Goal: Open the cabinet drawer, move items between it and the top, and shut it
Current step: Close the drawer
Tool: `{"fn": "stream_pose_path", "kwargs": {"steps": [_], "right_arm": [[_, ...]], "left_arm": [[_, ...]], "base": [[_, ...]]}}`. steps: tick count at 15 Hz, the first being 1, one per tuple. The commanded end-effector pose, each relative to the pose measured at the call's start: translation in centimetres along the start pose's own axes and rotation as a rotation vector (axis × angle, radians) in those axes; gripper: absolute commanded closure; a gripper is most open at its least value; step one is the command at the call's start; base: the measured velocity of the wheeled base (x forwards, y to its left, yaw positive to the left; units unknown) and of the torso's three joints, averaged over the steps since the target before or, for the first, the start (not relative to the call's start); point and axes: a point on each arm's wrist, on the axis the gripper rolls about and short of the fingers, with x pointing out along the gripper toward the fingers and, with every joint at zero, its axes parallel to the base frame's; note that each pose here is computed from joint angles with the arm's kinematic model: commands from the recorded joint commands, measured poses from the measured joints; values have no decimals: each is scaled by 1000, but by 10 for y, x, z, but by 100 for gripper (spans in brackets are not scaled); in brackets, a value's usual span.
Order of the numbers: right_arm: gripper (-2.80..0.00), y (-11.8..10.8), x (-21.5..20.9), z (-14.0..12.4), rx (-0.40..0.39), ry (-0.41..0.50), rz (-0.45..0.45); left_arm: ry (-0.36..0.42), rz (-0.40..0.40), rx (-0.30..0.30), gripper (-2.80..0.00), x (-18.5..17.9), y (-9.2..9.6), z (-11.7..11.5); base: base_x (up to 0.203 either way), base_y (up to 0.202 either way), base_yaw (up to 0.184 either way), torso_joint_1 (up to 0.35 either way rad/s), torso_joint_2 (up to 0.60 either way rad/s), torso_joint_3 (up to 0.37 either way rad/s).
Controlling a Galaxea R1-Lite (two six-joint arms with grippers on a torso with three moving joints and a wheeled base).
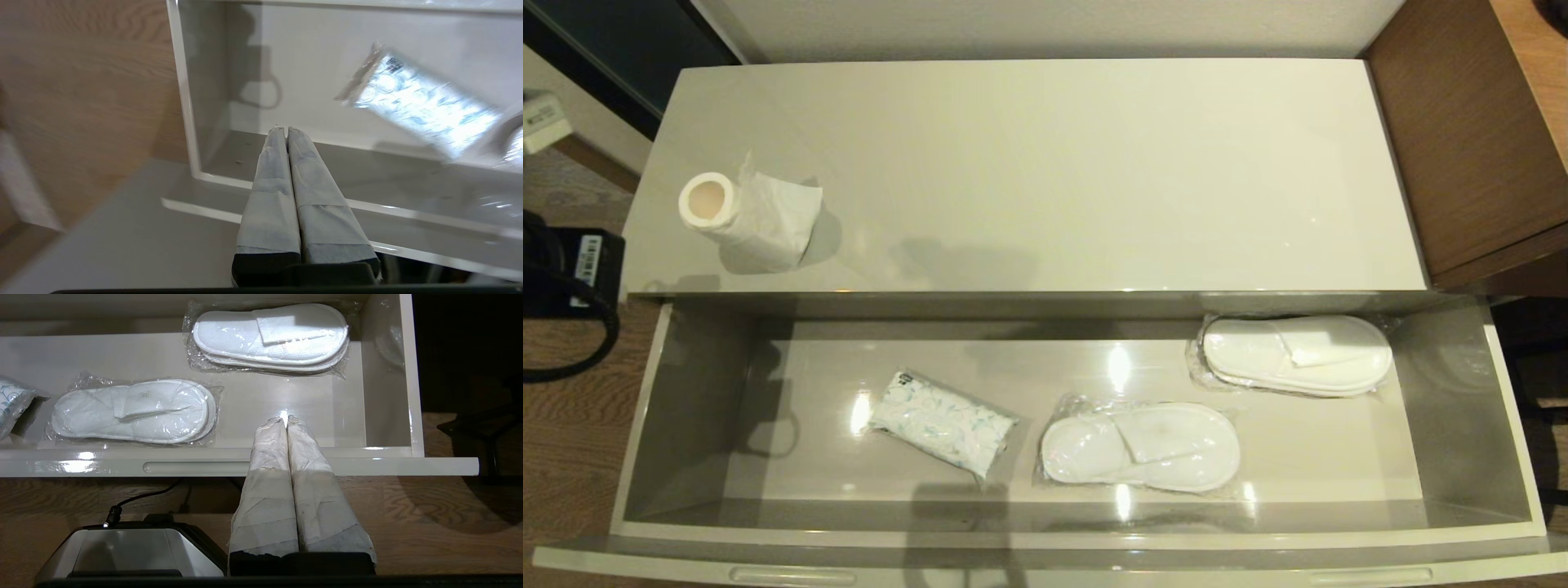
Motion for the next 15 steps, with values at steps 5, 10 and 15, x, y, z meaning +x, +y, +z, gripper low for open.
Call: {"fn": "stream_pose_path", "kwargs": {"steps": [5,10,15], "right_arm": [[0,0,0,0,-1,-2,0],[0,0,0,0,-1,-2,0],[0,0,0,0,-1,-2,0]], "left_arm": [[-74,33,-174,0,-54,30,-51],[-269,-4,-149,0,-120,52,-131],[-297,26,7,0,-172,58,-254]], "base": [[0,0,0,0,0,0],[0,0,0,0,0,0],[0,0,0,0,0,0]]}}
